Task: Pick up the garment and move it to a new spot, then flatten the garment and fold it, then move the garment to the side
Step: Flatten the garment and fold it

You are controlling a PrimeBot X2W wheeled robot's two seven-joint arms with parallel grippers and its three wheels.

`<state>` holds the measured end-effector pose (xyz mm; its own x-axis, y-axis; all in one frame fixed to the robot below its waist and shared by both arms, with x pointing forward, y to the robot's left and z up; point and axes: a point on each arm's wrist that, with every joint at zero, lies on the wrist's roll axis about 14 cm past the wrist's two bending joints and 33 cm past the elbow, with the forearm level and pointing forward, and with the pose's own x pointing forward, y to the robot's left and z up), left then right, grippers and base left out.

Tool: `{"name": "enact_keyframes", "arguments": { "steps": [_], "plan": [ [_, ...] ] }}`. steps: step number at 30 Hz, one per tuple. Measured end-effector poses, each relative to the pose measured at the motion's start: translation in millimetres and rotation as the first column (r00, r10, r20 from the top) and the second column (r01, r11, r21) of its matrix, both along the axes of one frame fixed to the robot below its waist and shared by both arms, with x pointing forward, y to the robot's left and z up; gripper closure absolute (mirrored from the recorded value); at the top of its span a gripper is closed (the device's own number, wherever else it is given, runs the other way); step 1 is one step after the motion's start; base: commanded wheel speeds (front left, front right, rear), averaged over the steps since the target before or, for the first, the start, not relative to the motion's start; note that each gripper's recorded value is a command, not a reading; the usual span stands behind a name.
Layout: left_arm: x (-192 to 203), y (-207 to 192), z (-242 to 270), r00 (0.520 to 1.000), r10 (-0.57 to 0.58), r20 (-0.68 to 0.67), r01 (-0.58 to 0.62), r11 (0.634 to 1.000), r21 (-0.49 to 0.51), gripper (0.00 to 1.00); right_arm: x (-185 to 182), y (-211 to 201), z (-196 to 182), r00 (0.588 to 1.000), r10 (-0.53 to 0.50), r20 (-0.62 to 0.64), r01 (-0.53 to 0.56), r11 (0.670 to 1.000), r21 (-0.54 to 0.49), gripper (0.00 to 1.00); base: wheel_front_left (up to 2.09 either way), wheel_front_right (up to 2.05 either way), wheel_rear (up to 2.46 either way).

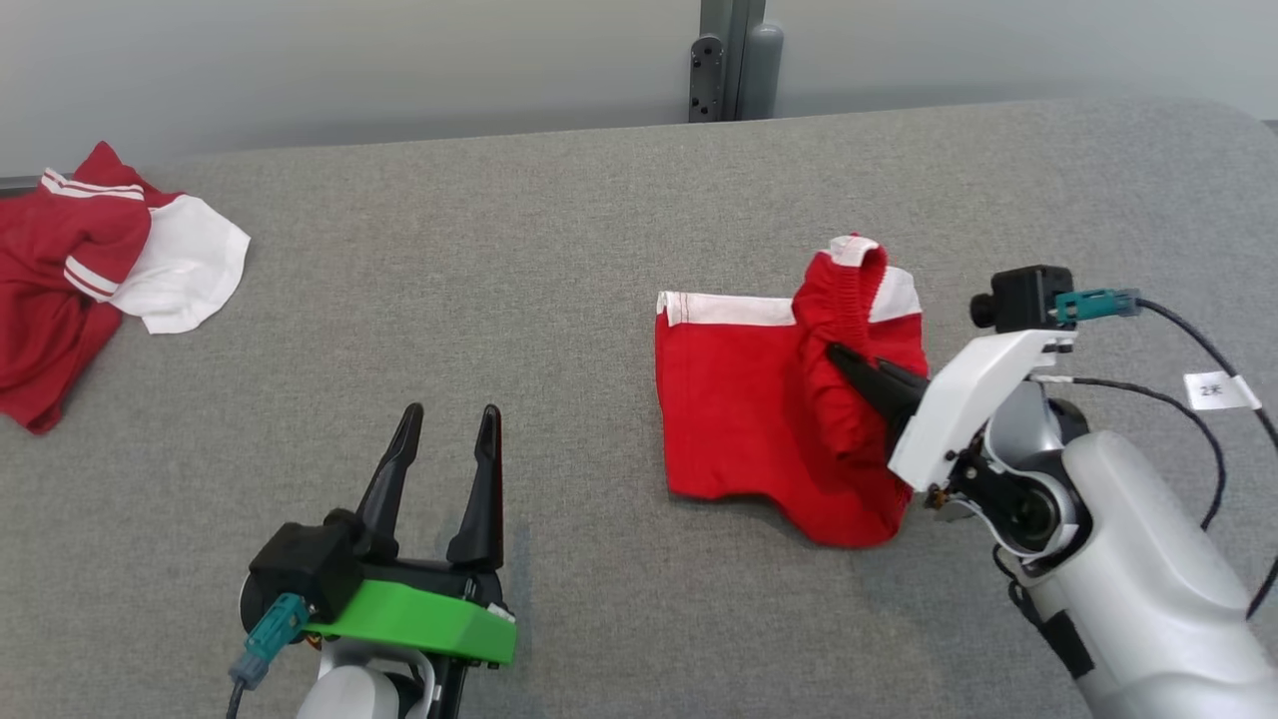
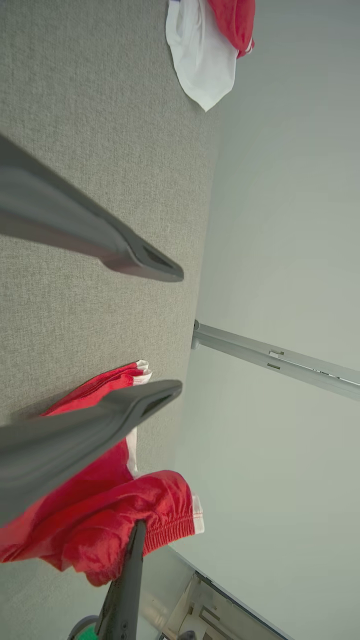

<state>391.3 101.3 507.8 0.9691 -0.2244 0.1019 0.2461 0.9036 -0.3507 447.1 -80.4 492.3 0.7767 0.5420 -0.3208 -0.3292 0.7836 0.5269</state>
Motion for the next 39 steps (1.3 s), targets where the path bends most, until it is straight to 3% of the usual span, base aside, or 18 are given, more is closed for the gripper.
{"name": "enact_keyframes", "arguments": {
  "steps": [7,17,19,20,27,39],
  "plan": [
    [-1.5,2.4,2.1,1.0,0.006,0.004,-0.006,1.0,-0.002,0.0,7.0,40.0,-7.1,1.0,0.015,-0.009,-0.015,1.0,0.027,1.0,0.0,0.0,0.0],
    [-7.7,9.2,3.5,1.0,0.028,-0.001,-0.028,0.999,-0.026,0.0,19.0,52.9,-39.8,0.998,0.016,-0.06,-0.022,0.994,-0.11,0.99,0.0,0.0,0.0],
    [-8.9,10.4,3.8,0.999,0.032,-0.002,-0.032,0.999,-0.031,0.0,19.5,57.7,-41.9,0.997,0.031,-0.065,-0.039,0.991,-0.128,0.49,0.0,0.0,0.0],
    [-9.6,10.8,4.0,0.999,0.034,-0.002,-0.034,0.999,-0.032,0.0,19.8,60.3,-41.8,0.997,0.039,-0.065,-0.047,0.99,-0.134,0.0,0.0,0.0,0.0],
    [-12.3,11.7,5.9,0.999,0.042,-0.002,-0.042,0.998,-0.041,0.0,12.9,91.1,-31.7,0.991,0.129,-0.045,-0.133,0.985,-0.11,0.0,0.0,0.0,0.0],
    [-10.8,10.6,7.6,0.999,0.039,0.003,-0.039,0.998,-0.044,0.0,-3.6,114.2,-26.7,0.981,0.194,0.002,-0.193,0.978,-0.078,0.0,0.0,0.0,0.0]
  ]
}}
